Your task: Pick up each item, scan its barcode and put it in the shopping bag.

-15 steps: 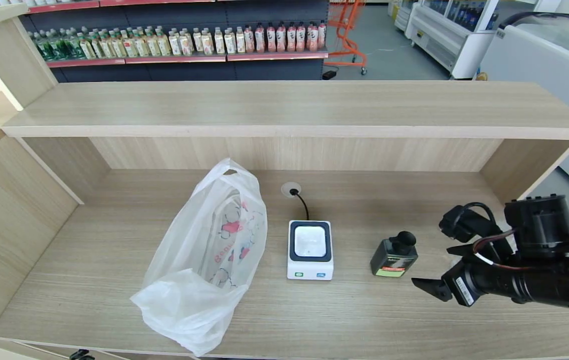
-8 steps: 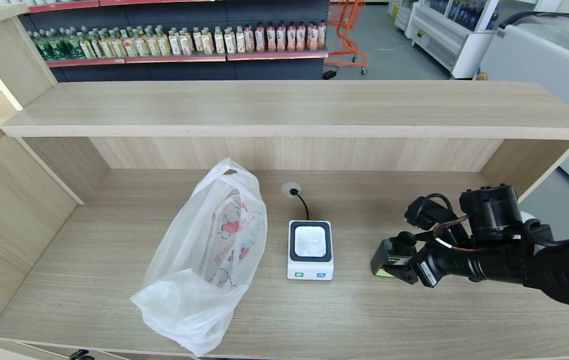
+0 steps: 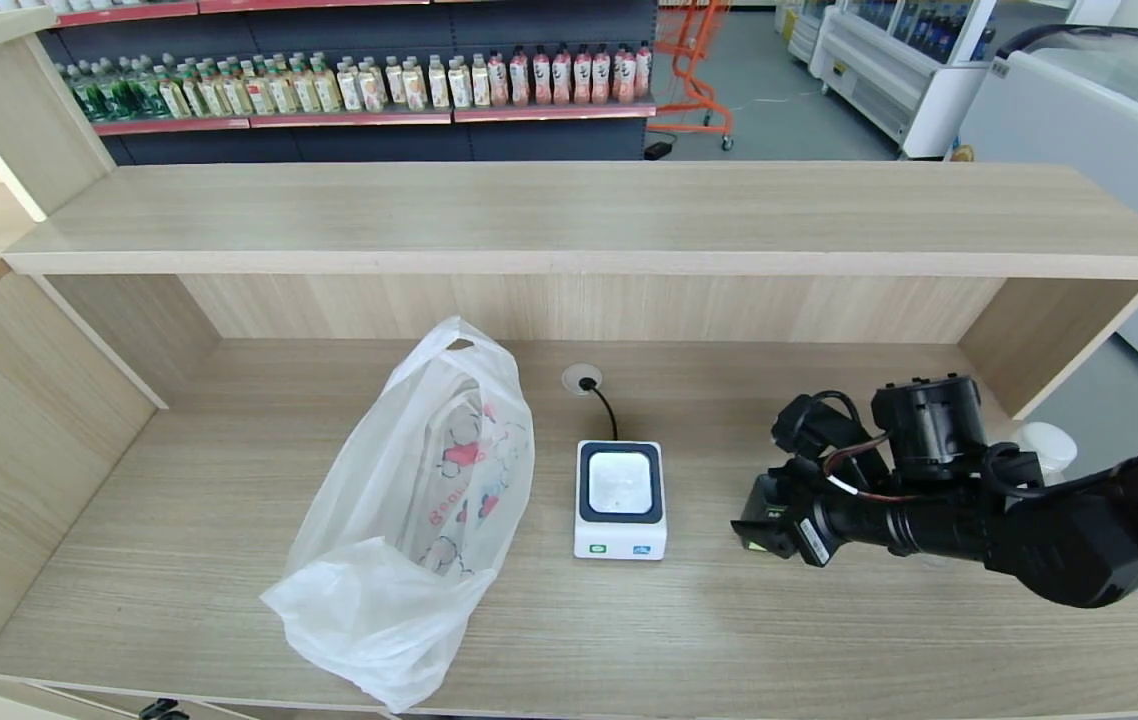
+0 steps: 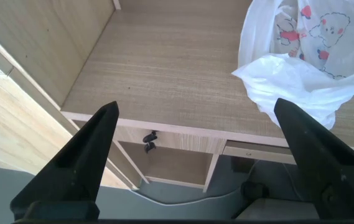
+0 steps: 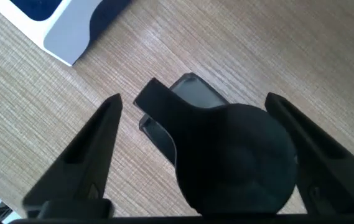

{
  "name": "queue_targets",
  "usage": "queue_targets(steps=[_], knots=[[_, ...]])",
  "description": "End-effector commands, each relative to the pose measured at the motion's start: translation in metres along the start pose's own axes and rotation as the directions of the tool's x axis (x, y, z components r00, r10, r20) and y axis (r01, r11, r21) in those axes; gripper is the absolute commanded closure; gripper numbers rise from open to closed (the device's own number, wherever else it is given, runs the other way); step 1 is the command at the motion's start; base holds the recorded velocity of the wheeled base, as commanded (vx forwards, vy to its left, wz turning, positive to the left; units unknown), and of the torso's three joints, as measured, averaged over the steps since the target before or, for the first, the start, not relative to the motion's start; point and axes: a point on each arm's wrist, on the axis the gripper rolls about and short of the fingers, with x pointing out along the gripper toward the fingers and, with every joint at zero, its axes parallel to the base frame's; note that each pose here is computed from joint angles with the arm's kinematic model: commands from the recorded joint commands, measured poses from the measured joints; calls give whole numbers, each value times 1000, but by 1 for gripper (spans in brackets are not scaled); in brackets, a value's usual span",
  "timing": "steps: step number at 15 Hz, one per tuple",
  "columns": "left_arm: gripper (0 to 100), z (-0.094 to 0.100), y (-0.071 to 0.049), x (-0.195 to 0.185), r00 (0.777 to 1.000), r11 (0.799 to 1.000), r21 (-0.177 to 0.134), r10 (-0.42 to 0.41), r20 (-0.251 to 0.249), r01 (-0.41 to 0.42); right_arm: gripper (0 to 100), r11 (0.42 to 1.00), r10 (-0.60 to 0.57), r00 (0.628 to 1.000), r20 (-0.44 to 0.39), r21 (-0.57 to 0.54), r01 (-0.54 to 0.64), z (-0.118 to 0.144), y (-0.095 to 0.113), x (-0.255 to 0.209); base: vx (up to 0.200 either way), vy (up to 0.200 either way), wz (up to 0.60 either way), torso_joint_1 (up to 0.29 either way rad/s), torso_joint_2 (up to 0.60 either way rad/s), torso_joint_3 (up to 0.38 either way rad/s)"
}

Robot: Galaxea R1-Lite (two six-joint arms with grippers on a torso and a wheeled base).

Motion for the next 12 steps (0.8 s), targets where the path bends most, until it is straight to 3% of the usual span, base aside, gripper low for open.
queue_targets(steps=[1, 4, 7, 9, 12], knots=[[0, 0, 0, 0, 1000, 1000, 0, 0, 0, 0, 100, 1000, 18, 1000, -11, -3, -19, 0, 3, 9, 0, 0, 0, 0, 0, 0], [0, 0, 0, 0, 1000, 1000, 0, 0, 0, 0, 100, 1000, 29, 1000, -3, -11, -29, 1, 7, 12, 0, 0, 0, 0, 0, 0], [0, 0, 0, 0, 1000, 1000, 0, 0, 0, 0, 100, 1000, 0, 998, 56, -19, 1, 4, 9, -5, 0, 0, 0, 0, 0, 0], [0, 0, 0, 0, 1000, 1000, 0, 0, 0, 0, 100, 998, -50, 988, 149, 43, 44, 13, 5, -37, 0, 0, 0, 0, 0, 0], [0, 0, 0, 0, 1000, 1000, 0, 0, 0, 0, 100, 990, -124, 941, 313, 105, 95, 26, 8, -107, 0, 0, 0, 0, 0, 0]])
